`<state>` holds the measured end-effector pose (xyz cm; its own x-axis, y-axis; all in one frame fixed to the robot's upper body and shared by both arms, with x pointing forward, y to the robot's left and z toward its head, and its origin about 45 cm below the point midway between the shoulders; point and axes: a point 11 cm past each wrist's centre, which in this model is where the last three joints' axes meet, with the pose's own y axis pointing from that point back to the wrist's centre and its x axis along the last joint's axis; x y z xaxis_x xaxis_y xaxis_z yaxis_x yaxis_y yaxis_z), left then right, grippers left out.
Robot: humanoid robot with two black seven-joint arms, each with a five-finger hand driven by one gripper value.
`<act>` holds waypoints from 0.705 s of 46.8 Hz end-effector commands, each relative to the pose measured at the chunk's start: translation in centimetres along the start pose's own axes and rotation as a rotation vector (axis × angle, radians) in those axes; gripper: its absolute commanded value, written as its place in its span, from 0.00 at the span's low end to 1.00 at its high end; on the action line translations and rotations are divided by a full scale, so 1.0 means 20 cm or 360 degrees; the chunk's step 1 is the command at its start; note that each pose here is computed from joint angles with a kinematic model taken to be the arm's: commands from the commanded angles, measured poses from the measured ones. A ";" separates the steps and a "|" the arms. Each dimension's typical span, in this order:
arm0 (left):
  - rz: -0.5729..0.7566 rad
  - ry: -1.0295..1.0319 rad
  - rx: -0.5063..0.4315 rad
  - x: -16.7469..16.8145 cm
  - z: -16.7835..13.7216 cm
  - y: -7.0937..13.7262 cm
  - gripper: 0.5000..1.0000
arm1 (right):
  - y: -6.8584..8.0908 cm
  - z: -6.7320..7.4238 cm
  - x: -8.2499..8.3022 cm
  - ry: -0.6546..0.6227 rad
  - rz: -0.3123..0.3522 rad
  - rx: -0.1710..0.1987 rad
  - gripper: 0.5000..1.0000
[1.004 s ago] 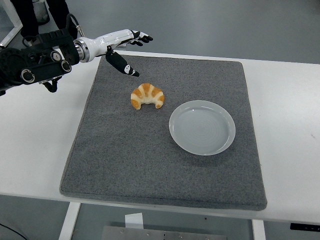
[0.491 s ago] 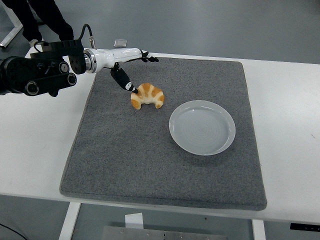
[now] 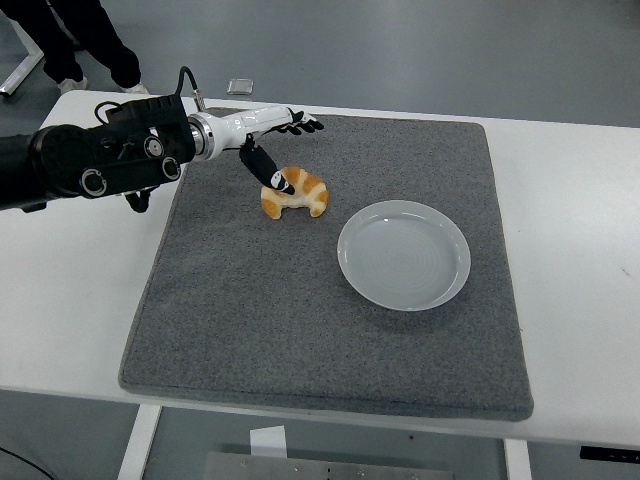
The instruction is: Place the bread on the plate
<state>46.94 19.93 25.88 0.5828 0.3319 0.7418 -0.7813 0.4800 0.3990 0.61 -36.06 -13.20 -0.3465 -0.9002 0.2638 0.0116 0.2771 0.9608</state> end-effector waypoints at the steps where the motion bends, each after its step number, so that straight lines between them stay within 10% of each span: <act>1: -0.0018 0.0016 0.0000 -0.03 0.01 -0.02 0.95 | 0.00 0.00 0.00 0.0000 0.0000 -0.0003 0.90; 33: -0.0025 0.0009 0.0060 -0.10 -0.06 -0.04 0.92 | 0.00 0.00 0.00 0.0000 0.0000 0.0000 0.90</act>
<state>46.79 20.22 23.72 0.5960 0.3290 0.7325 -0.7803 0.4525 0.4317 0.60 -36.06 -13.20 -0.3464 -0.9002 0.2638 0.0120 0.2770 0.9608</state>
